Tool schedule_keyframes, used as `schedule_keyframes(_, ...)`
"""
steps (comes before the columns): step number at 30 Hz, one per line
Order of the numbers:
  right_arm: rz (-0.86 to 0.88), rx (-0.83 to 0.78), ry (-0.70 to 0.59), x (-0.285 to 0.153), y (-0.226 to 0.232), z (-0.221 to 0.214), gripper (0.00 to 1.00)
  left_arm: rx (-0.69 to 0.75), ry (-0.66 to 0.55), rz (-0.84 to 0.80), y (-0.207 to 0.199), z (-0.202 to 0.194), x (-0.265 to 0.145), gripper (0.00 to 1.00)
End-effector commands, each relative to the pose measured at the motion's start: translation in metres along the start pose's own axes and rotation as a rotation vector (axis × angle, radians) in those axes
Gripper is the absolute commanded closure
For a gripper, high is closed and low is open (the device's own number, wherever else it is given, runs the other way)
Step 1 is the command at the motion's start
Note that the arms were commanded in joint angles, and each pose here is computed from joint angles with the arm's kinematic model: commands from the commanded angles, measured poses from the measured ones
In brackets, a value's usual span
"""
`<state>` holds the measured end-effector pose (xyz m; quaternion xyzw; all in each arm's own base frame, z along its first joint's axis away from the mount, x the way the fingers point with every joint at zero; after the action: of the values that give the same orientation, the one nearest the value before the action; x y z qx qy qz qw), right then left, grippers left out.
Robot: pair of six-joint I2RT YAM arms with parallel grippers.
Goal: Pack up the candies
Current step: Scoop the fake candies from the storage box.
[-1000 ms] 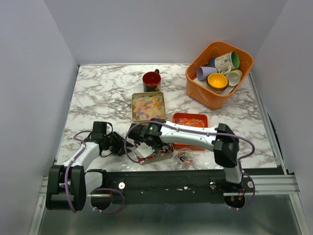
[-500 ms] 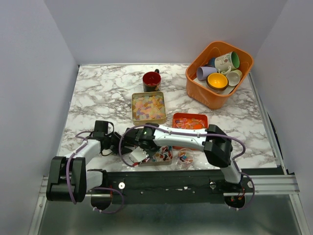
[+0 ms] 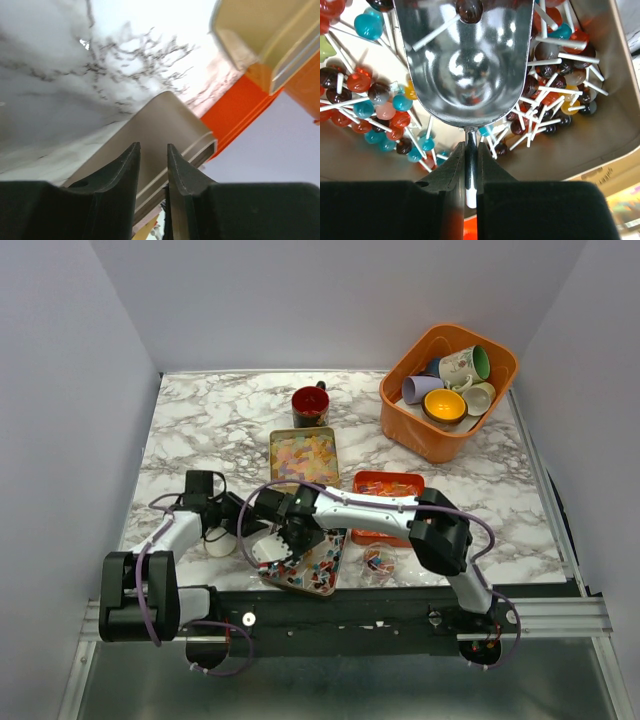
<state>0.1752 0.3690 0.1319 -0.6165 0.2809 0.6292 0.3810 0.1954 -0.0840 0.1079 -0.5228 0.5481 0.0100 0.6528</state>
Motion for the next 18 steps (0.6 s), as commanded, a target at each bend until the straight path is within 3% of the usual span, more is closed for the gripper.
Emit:
schedule_keyframes(1,-0.014,0.094,-0.16,0.005,-0.02,-0.009,0.99,-0.005,-0.006,-0.095,-0.027,0.019,-0.011,0.64)
schedule_keyframes(13,-0.017,0.151,-0.259,0.005,-0.048,-0.031,0.99,0.002,-0.12,-0.194,-0.067,0.061,-0.045,0.65)
schedule_keyframes(18,0.003,0.12,-0.347,-0.004,-0.047,-0.034,0.99,0.016,-0.115,-0.203,-0.074,0.068,-0.051,0.65)
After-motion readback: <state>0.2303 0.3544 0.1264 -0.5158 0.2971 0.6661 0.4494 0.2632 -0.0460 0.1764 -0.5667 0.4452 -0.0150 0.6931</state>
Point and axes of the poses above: each gripper's point midway between its finger pads, its own x axis out along the fingers, its own y axis along the line the jaws close on, z = x × y, the point moved 8 cm from there along -x, back along the fingers, and after that the axes turned 4 degrees about x, right-handed, at the moved point
